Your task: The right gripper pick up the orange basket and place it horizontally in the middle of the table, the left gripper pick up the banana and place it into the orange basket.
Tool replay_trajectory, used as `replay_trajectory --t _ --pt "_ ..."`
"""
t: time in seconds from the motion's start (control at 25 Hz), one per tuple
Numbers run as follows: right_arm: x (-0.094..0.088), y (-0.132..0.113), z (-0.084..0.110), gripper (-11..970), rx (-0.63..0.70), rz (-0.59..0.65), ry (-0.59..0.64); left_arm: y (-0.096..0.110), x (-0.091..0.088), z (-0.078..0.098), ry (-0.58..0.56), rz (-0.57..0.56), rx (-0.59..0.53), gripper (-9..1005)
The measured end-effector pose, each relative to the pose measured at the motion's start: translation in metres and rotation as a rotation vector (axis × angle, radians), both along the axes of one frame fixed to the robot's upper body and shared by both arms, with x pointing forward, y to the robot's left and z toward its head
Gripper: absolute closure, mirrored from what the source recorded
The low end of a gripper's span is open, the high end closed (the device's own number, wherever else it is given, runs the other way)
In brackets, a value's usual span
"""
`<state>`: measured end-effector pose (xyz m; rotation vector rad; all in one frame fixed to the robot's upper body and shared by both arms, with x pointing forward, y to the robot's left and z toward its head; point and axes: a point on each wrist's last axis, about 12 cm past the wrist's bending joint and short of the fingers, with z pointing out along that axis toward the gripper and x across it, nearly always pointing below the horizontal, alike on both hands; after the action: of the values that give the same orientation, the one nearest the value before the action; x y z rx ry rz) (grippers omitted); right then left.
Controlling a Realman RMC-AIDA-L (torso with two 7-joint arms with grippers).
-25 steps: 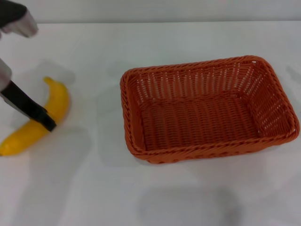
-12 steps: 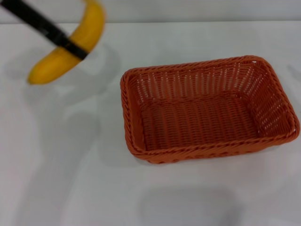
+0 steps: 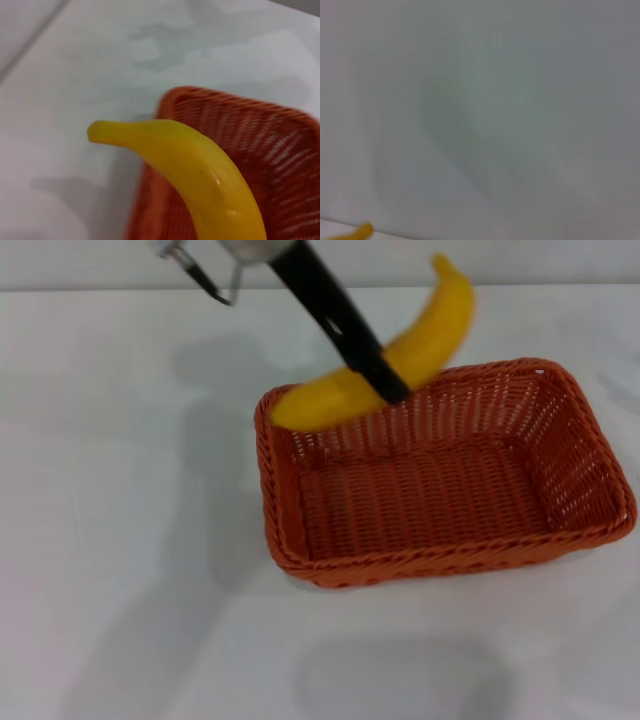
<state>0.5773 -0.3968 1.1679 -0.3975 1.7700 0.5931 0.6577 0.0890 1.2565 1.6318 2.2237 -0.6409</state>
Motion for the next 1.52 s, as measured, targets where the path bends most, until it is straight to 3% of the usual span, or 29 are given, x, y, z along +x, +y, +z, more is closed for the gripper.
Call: replay_trajectory --t 0.2,0.36,0.48,0.8,0.92,1.04,1.12,1.2,1.52 --pt "-0.002 0.001 -0.002 198 -0.015 0.009 -0.009 -0.036 -0.006 -0.010 0.006 -0.065 0.003 470" --pt "-0.005 0.001 -0.004 199 -0.019 0.019 -0.010 -0.047 -0.009 -0.018 0.015 -0.072 -0.012 466" --pt "-0.008 -0.002 -0.006 199 -0.027 0.014 -0.009 -0.044 -0.009 -0.022 0.024 -0.061 -0.030 463" --pt "-0.018 -0.009 -0.009 198 -0.040 -0.004 -0.047 -0.012 -0.003 -0.037 0.019 0.009 -0.137 286" --pt "-0.024 -0.011 -0.012 198 -0.030 -0.021 -0.106 0.022 0.002 -0.039 -0.032 0.063 -0.276 220" --pt "-0.027 -0.006 -0.016 202 -0.011 -0.029 -0.163 0.072 0.002 -0.041 -0.124 0.154 -0.415 113" --pt "-0.028 -0.002 -0.019 204 0.004 -0.034 -0.189 0.111 -0.003 -0.041 -0.227 0.234 -0.528 113" --pt "-0.029 0.000 -0.024 205 0.023 -0.040 -0.202 0.152 -0.015 -0.048 -0.340 0.324 -0.614 112" --pt "-0.032 0.020 -0.050 205 0.037 -0.040 -0.322 0.267 -0.086 -0.088 -0.670 0.628 -0.766 113"
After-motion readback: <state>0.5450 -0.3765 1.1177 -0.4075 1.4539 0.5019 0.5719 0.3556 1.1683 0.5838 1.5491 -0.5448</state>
